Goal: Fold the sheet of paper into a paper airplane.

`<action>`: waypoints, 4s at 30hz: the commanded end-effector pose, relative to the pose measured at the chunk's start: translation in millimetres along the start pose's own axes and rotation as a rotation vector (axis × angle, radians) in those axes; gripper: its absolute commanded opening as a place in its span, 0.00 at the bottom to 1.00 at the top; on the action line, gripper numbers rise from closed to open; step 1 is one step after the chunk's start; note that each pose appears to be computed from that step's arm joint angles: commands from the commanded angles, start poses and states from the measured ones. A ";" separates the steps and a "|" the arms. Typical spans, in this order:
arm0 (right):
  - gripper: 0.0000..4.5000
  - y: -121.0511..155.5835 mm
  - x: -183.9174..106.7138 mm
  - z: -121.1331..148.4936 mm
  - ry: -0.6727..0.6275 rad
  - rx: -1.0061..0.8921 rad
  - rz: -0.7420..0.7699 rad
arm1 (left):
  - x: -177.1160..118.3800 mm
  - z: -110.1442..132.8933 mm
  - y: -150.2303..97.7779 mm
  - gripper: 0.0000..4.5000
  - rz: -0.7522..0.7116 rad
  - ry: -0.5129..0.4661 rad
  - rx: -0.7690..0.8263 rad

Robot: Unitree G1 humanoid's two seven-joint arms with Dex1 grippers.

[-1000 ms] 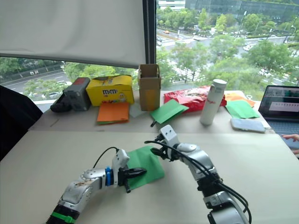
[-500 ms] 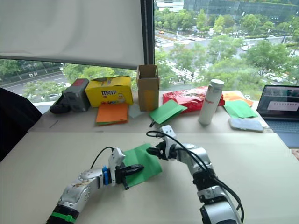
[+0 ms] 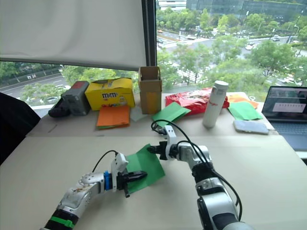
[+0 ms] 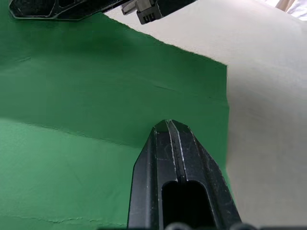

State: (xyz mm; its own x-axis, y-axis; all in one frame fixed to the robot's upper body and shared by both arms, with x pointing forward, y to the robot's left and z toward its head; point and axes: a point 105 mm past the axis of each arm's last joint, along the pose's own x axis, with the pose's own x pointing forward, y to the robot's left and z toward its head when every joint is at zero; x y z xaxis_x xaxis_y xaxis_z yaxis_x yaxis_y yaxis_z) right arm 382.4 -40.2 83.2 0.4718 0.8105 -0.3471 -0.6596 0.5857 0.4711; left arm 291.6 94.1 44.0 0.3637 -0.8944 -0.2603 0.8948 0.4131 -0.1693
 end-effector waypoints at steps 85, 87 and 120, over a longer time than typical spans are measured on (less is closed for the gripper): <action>0.01 32.0 -81.3 -69.4 0.057 -1.073 -0.217 | 30.2 88.5 -5.4 0.00 -0.041 -0.116 0.142; 0.01 32.3 -80.6 -69.4 0.054 -1.076 -0.219 | 36.8 90.9 -3.6 0.00 -0.034 -0.100 0.161; 0.73 53.5 -125.8 -54.0 -0.066 -0.874 -0.096 | 75.8 11.9 4.4 0.00 0.065 0.200 0.218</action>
State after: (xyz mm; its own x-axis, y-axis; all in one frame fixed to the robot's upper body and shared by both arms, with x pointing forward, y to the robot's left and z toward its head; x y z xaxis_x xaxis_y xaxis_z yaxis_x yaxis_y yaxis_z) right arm 259.8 -113.1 81.9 0.5763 0.7274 -0.3725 -0.8112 0.4539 -0.3688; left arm 328.0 15.7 52.6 0.3720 -0.8445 -0.3852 0.9247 0.3733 0.0748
